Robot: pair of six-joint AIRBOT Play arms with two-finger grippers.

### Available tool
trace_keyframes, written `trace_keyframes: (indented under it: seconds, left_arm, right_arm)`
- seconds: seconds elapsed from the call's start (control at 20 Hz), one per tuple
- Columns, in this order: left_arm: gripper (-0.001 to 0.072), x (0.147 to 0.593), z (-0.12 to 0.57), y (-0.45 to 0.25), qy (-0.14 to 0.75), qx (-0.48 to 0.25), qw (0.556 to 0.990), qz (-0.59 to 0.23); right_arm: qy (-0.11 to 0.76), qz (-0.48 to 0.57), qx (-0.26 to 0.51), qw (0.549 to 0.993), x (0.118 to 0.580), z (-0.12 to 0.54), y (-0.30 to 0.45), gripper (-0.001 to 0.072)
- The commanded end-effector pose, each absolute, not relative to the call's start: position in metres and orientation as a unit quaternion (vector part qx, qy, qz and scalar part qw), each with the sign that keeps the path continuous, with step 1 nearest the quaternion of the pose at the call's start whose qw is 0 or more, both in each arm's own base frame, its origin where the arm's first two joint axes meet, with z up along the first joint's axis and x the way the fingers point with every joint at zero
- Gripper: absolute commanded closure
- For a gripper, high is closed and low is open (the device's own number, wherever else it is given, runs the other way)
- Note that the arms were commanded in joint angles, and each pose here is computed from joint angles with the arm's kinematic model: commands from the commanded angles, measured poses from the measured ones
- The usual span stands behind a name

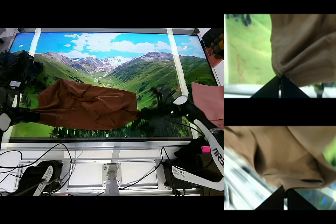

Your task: Fold the clothes and pants, and hang the long-sleeved shirts on hangers.

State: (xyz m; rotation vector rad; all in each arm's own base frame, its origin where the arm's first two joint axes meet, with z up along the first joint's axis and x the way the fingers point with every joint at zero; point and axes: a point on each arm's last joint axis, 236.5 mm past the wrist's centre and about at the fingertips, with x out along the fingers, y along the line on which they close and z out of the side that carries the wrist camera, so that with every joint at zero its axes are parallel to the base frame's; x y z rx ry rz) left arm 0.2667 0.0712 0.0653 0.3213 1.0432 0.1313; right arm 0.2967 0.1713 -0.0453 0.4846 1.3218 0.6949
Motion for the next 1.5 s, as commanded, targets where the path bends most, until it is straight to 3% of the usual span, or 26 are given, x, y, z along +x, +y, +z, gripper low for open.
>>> trace_keyframes:
  seconds: [0.0, 0.2, 0.4, 0.65, 0.9, 1.1, 1.35, 1.45]
  left_arm:
    - [0.0690, 0.291, 0.093, 0.070, 0.423, 0.118, 0.894, 0.085]
    - [0.0691, 0.323, 0.180, 0.064, 0.248, 0.051, 0.961, 0.108]
    - [0.0691, 0.332, 0.294, 0.061, 0.004, -0.090, 0.990, 0.104]
    - [0.0692, 0.323, 0.362, 0.064, -0.155, -0.282, 0.945, 0.055]
    - [0.0694, 0.299, 0.425, 0.044, -0.271, -0.378, 0.884, -0.055]
    - [0.0694, 0.280, 0.460, 0.040, -0.303, -0.387, 0.867, -0.080]
    - [0.0694, 0.218, 0.513, 0.027, -0.370, -0.320, 0.867, -0.094]
    - [0.0694, 0.193, 0.517, 0.026, -0.376, -0.316, 0.867, -0.086]
  right_arm:
    - [0.490, 0.320, 0.193, 0.788, 0.348, 0.033, 0.163, 0.0693]
    - [0.377, 0.279, 0.186, 0.864, 0.389, 0.127, 0.116, 0.0693]
    - [0.273, 0.227, 0.172, 0.919, 0.406, 0.209, 0.069, 0.0693]
    - [0.164, 0.187, 0.116, 0.962, 0.403, 0.298, 0.042, 0.0693]
    - [0.107, 0.180, 0.083, 0.974, 0.385, 0.358, 0.042, 0.0694]
    - [0.071, 0.153, 0.030, 0.985, 0.361, 0.393, 0.036, 0.0694]
    - [0.070, 0.089, -0.053, 0.992, 0.298, 0.410, 0.022, 0.0694]
    - [0.064, 0.067, -0.049, 0.994, 0.268, 0.418, 0.021, 0.0694]
